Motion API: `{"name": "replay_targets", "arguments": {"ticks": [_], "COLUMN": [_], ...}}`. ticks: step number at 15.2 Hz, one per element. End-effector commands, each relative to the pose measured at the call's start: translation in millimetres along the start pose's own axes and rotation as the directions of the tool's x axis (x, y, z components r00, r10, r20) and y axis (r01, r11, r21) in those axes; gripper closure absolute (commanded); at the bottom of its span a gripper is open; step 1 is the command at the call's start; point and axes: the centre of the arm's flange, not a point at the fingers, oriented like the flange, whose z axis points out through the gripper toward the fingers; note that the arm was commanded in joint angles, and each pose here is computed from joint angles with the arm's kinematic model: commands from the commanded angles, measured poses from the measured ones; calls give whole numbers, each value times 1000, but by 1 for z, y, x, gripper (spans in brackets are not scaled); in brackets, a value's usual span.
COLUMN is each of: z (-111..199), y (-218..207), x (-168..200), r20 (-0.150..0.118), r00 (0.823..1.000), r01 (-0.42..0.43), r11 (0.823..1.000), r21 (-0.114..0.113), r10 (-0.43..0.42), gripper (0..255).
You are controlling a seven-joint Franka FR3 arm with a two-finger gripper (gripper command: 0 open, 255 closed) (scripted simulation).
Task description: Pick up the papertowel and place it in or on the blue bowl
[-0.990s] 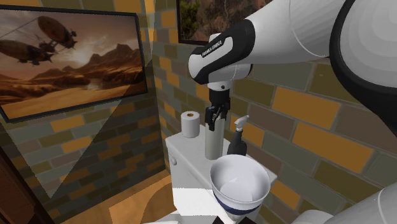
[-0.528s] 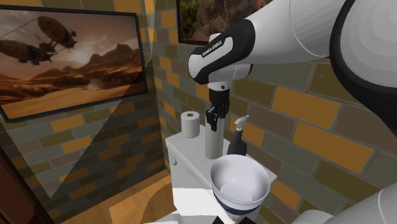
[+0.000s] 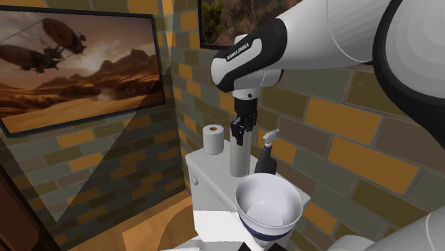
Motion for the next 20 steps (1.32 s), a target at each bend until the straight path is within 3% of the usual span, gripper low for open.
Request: {"name": "replay_targets", "arguments": {"ticks": [1, 20], "z": [-9, -109], "y": [1, 4], "x": [0, -1], "r20": [0, 0], "r00": [1000, 1000], "r01": [0, 0], "r11": [1000, 1000], "r21": [0, 0], "r10": [0, 0], "gripper": [255, 255]}}
